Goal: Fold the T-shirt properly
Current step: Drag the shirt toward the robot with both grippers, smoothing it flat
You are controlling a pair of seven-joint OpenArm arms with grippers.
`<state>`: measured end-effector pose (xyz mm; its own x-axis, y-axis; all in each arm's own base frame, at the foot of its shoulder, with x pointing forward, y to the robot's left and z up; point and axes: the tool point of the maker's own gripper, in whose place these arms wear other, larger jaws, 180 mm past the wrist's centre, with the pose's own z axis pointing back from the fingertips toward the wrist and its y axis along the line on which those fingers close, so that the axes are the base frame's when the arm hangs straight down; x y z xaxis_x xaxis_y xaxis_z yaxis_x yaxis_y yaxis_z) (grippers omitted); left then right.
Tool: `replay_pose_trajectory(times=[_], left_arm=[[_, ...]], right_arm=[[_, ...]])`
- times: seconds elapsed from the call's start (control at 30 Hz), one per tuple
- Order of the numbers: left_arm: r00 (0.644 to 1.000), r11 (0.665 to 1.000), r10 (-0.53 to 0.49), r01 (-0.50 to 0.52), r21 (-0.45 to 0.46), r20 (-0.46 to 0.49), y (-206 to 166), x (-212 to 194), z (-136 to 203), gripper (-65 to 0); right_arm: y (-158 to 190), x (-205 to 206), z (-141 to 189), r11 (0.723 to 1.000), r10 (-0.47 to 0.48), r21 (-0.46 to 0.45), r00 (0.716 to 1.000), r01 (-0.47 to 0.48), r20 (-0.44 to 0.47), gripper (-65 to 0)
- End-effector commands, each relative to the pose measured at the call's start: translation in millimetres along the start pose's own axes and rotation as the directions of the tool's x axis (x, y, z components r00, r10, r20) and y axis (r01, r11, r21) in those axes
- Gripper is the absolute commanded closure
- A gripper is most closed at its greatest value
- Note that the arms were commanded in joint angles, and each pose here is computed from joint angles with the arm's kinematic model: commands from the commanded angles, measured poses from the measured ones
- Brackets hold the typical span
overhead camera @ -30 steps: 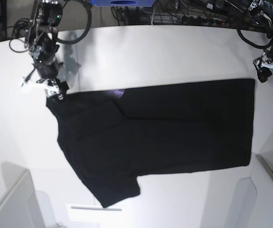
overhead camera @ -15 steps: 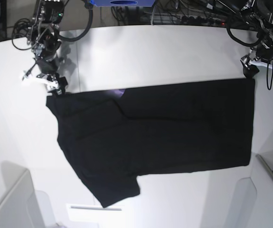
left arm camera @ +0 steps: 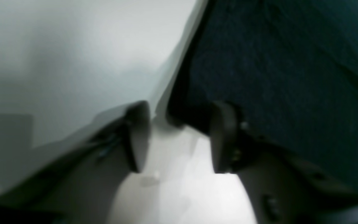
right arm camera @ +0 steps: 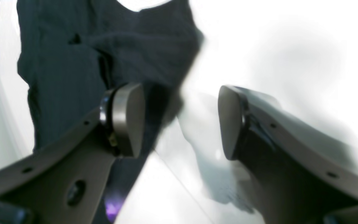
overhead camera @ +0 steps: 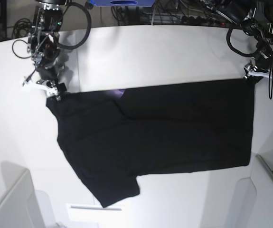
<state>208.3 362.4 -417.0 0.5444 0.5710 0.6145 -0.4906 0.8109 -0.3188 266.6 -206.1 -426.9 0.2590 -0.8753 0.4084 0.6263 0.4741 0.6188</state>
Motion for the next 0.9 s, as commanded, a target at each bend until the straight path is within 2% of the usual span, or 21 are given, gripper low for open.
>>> replay_pose_trajectory(times=[0.0, 0.07, 0.3, 0.4, 0.43, 0.53, 0.63, 0.67, 0.87], left_arm=[[1.000, 1.000, -0.013, 0.013, 0.000, -0.016, 0.0, 0.2, -0.1, -22.1], [1.000, 1.000, -0.012, 0.012, -0.001, -0.016, -0.3, 0.3, -0.5, -20.1], [0.998, 0.998, -0.052, 0.051, -0.044, -0.027, -21.1, 3.6, -10.3, -19.1], [1.000, 1.000, -0.002, 0.001, -0.012, -0.028, -16.9, 4.1, -11.4, -17.6], [1.000, 1.000, 0.013, -0.013, -0.004, -0.026, -15.8, 4.8, -11.6, -14.3], [0.999, 1.000, 0.025, -0.025, 0.004, -0.027, -14.7, 4.7, -11.8, 0.0], [0.999, 1.000, 0.025, -0.025, 0.004, -0.027, -14.7, 4.7, -11.8, 0.0], [0.999, 1.000, 0.022, -0.022, 0.007, -0.028, -13.1, 4.7, -11.1, 0.0], [0.999, 0.999, -0.015, 0.017, 0.045, -0.035, 4.8, 7.3, -1.1, 0.0]], right_arm=[[7.0, 6.3, -1.6, 1.000, 0.002, 0.021, 1.000, -0.003, 0.014, -35.7], [8.8, 6.6, -4.9, 1.000, -0.001, 0.022, 1.000, 0.001, 0.012, -35.7], [13.5, 6.5, -19.7, 1.000, -0.017, 0.018, 1.000, 0.017, 0.000, -35.6], [11.4, 4.6, -23.5, 1.000, -0.022, 0.009, 1.000, 0.022, -0.006, -34.1], [9.7, 5.8, -24.2, 1.000, -0.023, 0.006, 1.000, 0.023, 0.004, -31.1], [12.0, 21.6, -23.7, 0.999, 0.011, 0.040, 0.996, -0.015, 0.085, -16.4], [19.8, 26.4, -24.4, 0.992, 0.046, 0.109, 0.993, -0.058, 0.108, -1.8], [17.6, 25.1, -25.4, 0.993, 0.048, 0.105, 0.993, -0.059, 0.103, 0.0], [4.7, 20.0, -22.1, 0.995, 0.053, 0.081, 0.994, -0.061, 0.092, 0.0]])
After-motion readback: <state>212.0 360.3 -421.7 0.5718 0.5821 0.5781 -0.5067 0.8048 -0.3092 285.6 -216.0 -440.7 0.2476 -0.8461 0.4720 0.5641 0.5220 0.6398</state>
